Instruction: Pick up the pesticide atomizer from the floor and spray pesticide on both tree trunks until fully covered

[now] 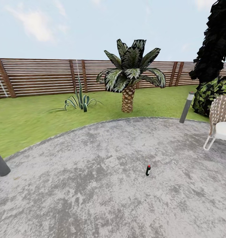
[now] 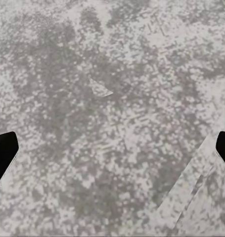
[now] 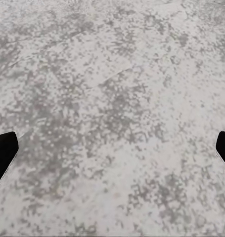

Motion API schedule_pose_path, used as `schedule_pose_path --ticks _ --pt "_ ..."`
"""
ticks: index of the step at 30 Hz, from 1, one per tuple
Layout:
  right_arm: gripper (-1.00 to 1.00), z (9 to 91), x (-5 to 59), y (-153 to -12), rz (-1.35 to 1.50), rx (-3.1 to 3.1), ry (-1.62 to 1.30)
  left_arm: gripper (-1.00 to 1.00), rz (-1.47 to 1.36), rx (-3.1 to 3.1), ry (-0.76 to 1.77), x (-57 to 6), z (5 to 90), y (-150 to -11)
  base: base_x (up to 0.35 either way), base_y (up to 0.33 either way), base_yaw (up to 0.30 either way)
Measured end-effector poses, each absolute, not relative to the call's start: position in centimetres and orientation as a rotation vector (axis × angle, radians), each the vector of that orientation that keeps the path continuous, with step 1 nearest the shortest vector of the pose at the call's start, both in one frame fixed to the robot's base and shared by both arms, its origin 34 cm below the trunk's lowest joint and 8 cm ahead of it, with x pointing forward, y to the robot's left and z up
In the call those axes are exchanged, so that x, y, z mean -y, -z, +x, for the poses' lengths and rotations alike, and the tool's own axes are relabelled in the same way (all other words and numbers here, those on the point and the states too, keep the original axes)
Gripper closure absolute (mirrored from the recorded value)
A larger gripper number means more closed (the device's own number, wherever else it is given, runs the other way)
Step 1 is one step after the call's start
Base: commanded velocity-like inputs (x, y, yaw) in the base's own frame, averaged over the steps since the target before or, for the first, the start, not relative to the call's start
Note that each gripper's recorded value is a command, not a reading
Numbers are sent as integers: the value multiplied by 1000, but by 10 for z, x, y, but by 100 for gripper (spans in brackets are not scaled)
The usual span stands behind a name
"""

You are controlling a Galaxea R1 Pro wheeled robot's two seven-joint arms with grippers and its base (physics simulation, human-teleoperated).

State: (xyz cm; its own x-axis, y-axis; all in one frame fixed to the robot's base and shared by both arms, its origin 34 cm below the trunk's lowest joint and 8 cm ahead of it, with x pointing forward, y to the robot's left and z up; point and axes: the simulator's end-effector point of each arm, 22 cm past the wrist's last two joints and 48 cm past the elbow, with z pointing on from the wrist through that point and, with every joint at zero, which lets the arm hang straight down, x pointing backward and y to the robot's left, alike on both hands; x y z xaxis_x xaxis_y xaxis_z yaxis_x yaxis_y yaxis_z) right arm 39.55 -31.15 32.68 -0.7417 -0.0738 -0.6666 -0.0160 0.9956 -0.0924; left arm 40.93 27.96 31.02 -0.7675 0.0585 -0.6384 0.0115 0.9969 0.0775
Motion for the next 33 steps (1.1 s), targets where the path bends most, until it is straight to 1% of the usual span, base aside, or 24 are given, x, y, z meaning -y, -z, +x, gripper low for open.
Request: schedule_pose_path --ticks 16,33 --pt "-100 396 313 -327 -60 -2404 107 -100 48 -2443 -90 -280 410 -310 338 0 -8" --pt "-100 400 314 -331 -58 -2390 108 -100 46 -2431 -90 -280 414 -314 338 0 -202"
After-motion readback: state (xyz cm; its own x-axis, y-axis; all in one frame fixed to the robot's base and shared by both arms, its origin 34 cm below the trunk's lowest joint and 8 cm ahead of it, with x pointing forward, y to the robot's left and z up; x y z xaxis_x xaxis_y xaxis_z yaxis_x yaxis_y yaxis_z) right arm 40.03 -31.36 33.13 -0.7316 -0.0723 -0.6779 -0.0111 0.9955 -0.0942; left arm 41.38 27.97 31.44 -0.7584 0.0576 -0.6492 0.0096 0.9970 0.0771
